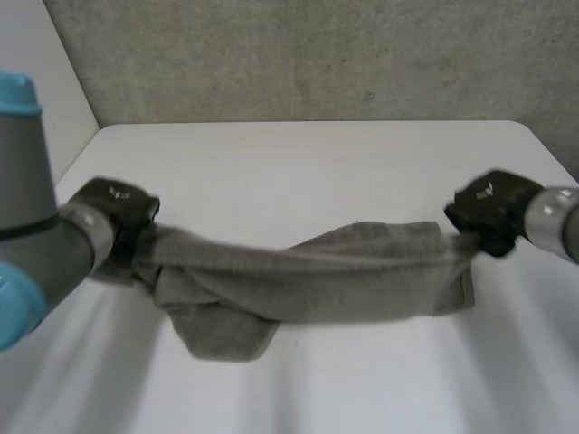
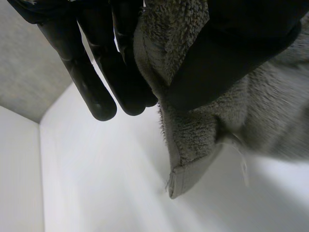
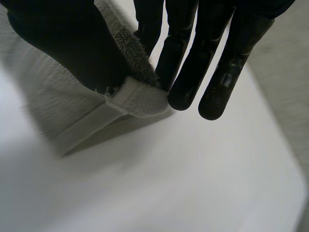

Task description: Fold the towel.

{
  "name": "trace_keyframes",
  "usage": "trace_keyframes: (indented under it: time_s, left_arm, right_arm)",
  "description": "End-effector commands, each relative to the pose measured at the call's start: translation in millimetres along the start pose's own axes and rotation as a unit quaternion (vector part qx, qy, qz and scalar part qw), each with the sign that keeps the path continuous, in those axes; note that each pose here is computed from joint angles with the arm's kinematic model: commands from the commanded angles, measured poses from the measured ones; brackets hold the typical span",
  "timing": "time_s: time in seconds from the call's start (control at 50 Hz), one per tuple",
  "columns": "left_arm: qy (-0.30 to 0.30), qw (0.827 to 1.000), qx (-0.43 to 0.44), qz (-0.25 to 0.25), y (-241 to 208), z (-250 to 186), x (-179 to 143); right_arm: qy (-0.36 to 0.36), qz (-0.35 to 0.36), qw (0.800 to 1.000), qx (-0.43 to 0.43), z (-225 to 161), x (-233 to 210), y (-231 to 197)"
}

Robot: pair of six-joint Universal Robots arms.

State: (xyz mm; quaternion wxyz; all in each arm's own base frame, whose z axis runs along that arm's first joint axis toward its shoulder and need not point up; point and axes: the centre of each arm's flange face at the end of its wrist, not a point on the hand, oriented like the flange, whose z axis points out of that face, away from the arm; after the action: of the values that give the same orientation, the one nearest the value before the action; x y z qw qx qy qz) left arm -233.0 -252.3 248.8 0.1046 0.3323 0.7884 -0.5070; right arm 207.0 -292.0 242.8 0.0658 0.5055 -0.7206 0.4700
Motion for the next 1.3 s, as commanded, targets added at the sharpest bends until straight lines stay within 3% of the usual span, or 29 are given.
trace_keyframes:
  time_s: [0.02, 0.04, 0.06, 0.1, 0.12, 0.14, 0.16, 0.2, 0.22, 0.24, 0.28, 0.32, 0.34, 0.36, 0.38, 0.4, 0.42, 0.44, 0.46, 0.48, 0.5, 0.52, 0.54, 0.56, 0.6, 0.72, 0.98, 1.3]
  left_arm:
    - [-0.079, 0.987, 0.138, -0.035, -75.7, 40.1, -35.6]
    - [-0.109, 0.974, 0.193, -0.049, -101.6, 40.1, -50.2]
    - [-0.11, 0.974, 0.194, -0.049, -101.9, 40.1, -50.3]
    - [-0.17, 0.931, 0.313, -0.085, -151.1, 28.4, -79.4]
    - [-0.17, 0.93, 0.314, -0.085, -151.3, 28.3, -79.6]
    - [-0.193, 0.904, 0.366, -0.108, -169.3, 20.0, -92.2]
    - [-0.193, 0.904, 0.366, -0.108, -169.5, 19.9, -92.3]
    - [-0.212, 0.86, 0.44, -0.15, -187.8, 12.0, -104.7]
    - [-0.212, 0.86, 0.44, -0.15, -187.9, 11.9, -104.8]
    - [-0.211, 0.846, 0.46, -0.168, -190.8, 11.8, -105.2]
    - [-0.204, 0.844, 0.461, -0.18, -187.1, 16.4, -102.2]
    - [-0.182, 0.865, 0.43, -0.185, -168.2, 25.3, -90.5]
    - [-0.182, 0.865, 0.43, -0.185, -168.0, 25.4, -90.5]
    - [-0.173, 0.879, 0.405, -0.183, -153.5, 35.2, -83.3]
    - [-0.173, 0.879, 0.405, -0.183, -153.4, 35.3, -83.2]
    - [-0.163, 0.895, 0.375, -0.179, -136.5, 45.7, -73.4]
    - [-0.153, 0.907, 0.351, -0.176, -122.0, 53.9, -63.7]
    - [-0.153, 0.907, 0.351, -0.176, -121.9, 54.0, -63.6]
    - [-0.14, 0.922, 0.319, -0.172, -102.5, 63.2, -51.6]
    - [-0.129, 0.934, 0.288, -0.168, -83.5, 70.8, -40.4]
    - [-0.129, 0.934, 0.287, -0.168, -83.3, 70.8, -40.3]
    - [-0.117, 0.946, 0.257, -0.162, -63.7, 77.7, -28.6]
    - [-0.105, 0.955, 0.228, -0.158, -45.2, 82.8, -17.2]
    - [-0.105, 0.955, 0.227, -0.158, -45.0, 82.9, -17.1]
    - [-0.079, 0.972, 0.165, -0.145, -4.1, 96.0, 9.8]
    - [-0.05, 0.986, 0.1, -0.128, 37.6, 99.3, 35.9]
    - [-0.021, 0.993, 0.028, -0.115, 81.7, 78.8, 54.7]
    - [-0.021, 0.992, 0.024, -0.124, 89.0, 54.5, 40.9]
  right_arm:
    - [0.215, 0.022, 0.967, 0.137, 28.7, 68.8, -62.2]
    - [0.267, 0.033, 0.945, 0.189, 23.8, 88.9, -80.0]
    - [0.267, 0.033, 0.944, 0.189, 23.8, 89.1, -80.2]
    - [0.357, 0.052, 0.885, 0.294, 6.0, 123.4, -109.7]
    - [0.358, 0.052, 0.885, 0.295, 5.9, 123.6, -109.8]
    - [0.391, 0.06, 0.855, 0.335, -7.2, 135.4, -120.4]
    - [0.415, 0.061, 0.83, 0.367, -20.5, 142.6, -129.4]
    - [0.427, 0.062, 0.818, 0.381, -28.8, 144.1, -132.6]
    - [0.425, 0.064, 0.818, 0.382, -32.3, 142.4, -131.5]
    - [0.425, 0.065, 0.818, 0.382, -32.4, 142.4, -131.5]
    - [0.415, 0.065, 0.826, 0.375, -30.1, 136.0, -128.9]
    - [0.382, 0.069, 0.852, 0.351, -16.6, 119.0, -116.1]
    - [0.381, 0.069, 0.852, 0.351, -16.6, 118.9, -116.0]
    - [0.359, 0.071, 0.868, 0.335, -8.6, 108.9, -107.1]
    - [0.335, 0.071, 0.884, 0.319, 0.3, 98.7, -96.8]
    - [0.335, 0.071, 0.884, 0.319, 0.4, 98.5, -96.7]
    - [0.312, 0.074, 0.897, 0.304, 7.5, 89.3, -86.7]
    - [0.286, 0.076, 0.911, 0.287, 17.2, 78.0, -76.5]
    - [0.286, 0.076, 0.911, 0.287, 17.3, 77.9, -76.4]
    - [0.26, 0.081, 0.925, 0.264, 27.1, 65.2, -64.9]
    - [0.228, 0.09, 0.941, 0.232, 41.3, 49.7, -49.2]
    - [0.228, 0.09, 0.941, 0.232, 41.4, 49.6, -49.1]
    - [0.194, 0.097, 0.957, 0.191, 55.0, 32.5, -30.9]
    - [0.194, 0.097, 0.958, 0.19, 55.2, 32.3, -30.7]
    - [0.127, 0.114, 0.979, 0.115, 70.2, 1.8, -1.2]
    - [0.041, 0.131, 0.99, 0.028, 70.9, -35.4, 29.4]
    - [0.012, 0.15, 0.989, -0.003, 60.2, -42.6, 58.8]
    - [0.041, 0.132, 0.99, -0.025, 48.3, -21.5, 72.5]
